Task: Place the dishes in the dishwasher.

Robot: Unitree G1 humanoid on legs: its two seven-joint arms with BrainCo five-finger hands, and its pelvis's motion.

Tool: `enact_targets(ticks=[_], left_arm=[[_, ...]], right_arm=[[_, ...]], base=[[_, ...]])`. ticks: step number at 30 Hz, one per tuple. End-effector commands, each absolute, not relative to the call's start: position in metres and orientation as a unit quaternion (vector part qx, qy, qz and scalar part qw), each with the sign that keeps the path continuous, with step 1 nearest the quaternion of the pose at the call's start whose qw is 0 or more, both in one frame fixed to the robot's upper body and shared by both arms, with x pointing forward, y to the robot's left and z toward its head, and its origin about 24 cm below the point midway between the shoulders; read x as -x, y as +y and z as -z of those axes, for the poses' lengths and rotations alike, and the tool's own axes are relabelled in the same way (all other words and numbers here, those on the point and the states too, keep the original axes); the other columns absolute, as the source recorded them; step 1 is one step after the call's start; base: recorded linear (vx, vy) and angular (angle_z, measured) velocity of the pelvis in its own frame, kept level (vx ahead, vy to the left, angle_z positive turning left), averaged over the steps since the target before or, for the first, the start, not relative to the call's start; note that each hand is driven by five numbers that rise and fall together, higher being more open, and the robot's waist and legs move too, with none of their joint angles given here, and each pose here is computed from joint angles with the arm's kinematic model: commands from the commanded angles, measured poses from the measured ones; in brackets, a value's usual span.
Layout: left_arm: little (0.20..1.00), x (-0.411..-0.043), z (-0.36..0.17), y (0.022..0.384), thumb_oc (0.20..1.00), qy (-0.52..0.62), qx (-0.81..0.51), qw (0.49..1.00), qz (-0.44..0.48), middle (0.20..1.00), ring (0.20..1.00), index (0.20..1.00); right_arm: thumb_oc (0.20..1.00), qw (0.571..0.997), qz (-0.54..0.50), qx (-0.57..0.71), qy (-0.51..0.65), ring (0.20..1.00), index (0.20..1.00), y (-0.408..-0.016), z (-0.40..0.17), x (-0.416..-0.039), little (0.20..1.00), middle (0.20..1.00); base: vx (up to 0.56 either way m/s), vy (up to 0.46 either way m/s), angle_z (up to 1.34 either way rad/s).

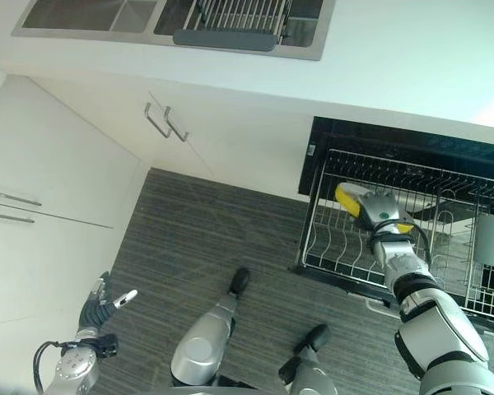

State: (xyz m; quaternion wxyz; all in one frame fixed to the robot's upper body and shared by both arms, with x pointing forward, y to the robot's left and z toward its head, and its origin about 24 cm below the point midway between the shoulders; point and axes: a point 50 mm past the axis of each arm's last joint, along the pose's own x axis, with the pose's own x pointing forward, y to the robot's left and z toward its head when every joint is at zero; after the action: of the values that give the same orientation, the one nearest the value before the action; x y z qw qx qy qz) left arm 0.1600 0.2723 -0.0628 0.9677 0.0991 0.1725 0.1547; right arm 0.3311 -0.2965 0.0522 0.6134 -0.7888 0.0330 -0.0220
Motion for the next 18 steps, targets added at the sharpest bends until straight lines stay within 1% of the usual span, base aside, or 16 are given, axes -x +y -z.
enact_targets(ticks=[1, 3, 6, 13, 15, 17, 18], left_arm=[[1.000, -0.173, 0.052, 0.279, 1.000, 0.147, -0.129, 0.971, -0.134, 1.000, 1.000, 1.000], [1.000, -0.173, 0.051, 0.282, 1.000, 0.150, -0.131, 0.970, -0.137, 1.000, 1.000, 1.000], [1.000, -0.174, 0.051, 0.284, 1.000, 0.158, -0.134, 0.969, -0.138, 1.000, 1.000, 1.000], [1.000, -0.172, 0.053, 0.285, 1.000, 0.172, -0.148, 0.964, -0.139, 1.000, 1.000, 1.000], [1.000, -0.171, 0.056, 0.284, 1.000, 0.180, -0.146, 0.963, -0.140, 1.000, 1.000, 1.000], [1.000, -0.168, 0.059, 0.283, 1.000, 0.195, -0.144, 0.960, -0.137, 1.000, 1.000, 1.000], [1.000, -0.166, 0.061, 0.284, 1.000, 0.204, -0.148, 0.958, -0.135, 1.000, 1.000, 1.000]], right_arm=[[1.000, 0.620, -0.033, 0.781, 0.065, 1.000, 1.000, -0.294, -0.038, -0.327, 1.000, 1.000], [1.000, 0.636, -0.031, 0.767, 0.080, 1.000, 1.000, -0.297, -0.036, -0.324, 1.000, 1.000], [1.000, 0.640, -0.029, 0.761, 0.104, 1.000, 1.000, -0.302, -0.030, -0.319, 1.000, 1.000], [1.000, 0.681, 0.019, 0.714, 0.163, 1.000, 1.000, -0.315, -0.021, -0.310, 1.000, 1.000], [1.000, 0.718, 0.033, 0.670, 0.188, 1.000, 1.000, -0.317, -0.021, -0.310, 1.000, 1.000], [1.000, 0.780, 0.045, 0.576, 0.241, 1.000, 1.000, -0.320, -0.014, -0.305, 1.000, 1.000], [1.000, 0.801, 0.038, 0.539, 0.259, 1.000, 1.000, -0.322, -0.012, -0.302, 1.000, 1.000]], base=[[0.00, 0.000, 0.00], [-0.02, -0.031, 0.00], [0.00, 0.000, 0.00], [0.01, 0.021, -0.01], [0.03, 0.045, 0.00], [0.09, 0.053, 0.01], [0.10, 0.026, 0.01]])
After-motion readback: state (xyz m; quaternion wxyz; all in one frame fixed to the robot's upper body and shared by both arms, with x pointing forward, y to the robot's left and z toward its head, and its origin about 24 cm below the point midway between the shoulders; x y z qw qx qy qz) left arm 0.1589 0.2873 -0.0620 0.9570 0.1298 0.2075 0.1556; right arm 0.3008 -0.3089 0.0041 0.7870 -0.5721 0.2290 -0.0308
